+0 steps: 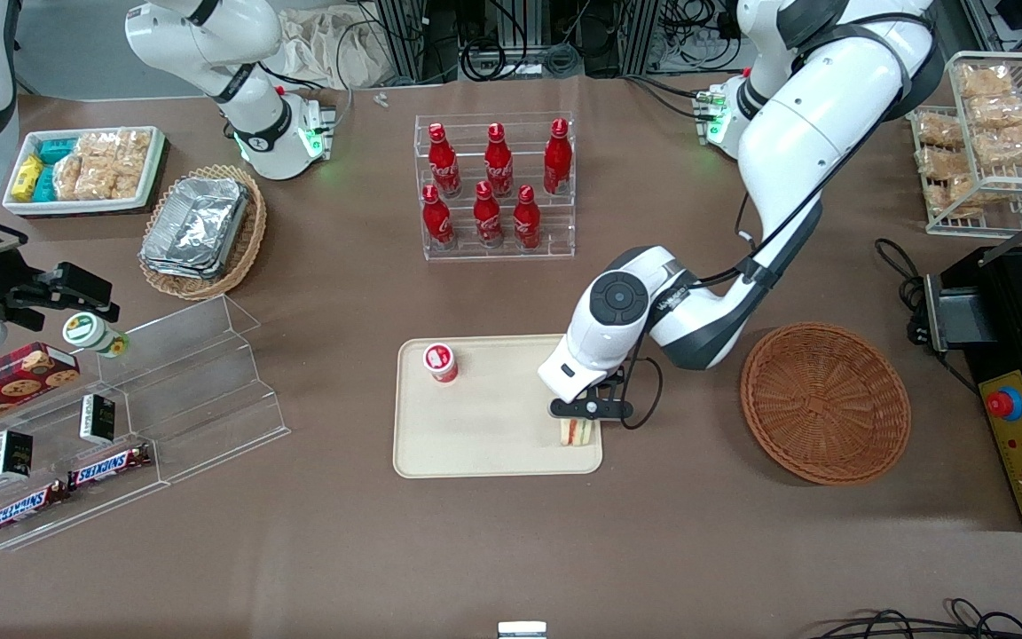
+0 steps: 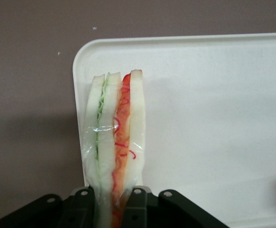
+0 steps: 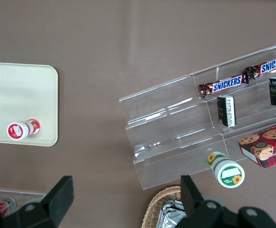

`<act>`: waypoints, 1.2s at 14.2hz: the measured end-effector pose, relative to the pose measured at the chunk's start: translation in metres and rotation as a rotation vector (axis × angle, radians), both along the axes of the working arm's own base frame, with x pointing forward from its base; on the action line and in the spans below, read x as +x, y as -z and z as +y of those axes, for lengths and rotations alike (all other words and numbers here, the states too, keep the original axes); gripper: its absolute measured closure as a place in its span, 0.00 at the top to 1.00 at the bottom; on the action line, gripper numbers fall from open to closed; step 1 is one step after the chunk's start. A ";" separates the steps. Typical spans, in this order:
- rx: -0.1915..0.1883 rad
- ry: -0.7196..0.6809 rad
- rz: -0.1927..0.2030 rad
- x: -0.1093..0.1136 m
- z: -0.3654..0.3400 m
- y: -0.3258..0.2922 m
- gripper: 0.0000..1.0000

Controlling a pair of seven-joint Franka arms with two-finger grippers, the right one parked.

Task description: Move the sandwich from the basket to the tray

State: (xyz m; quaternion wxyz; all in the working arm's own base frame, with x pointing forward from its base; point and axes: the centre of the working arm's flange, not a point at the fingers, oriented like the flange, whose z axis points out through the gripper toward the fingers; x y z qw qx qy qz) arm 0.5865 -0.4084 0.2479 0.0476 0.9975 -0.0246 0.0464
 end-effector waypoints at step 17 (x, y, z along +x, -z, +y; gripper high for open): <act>0.036 -0.008 0.037 0.013 0.186 -0.283 1.00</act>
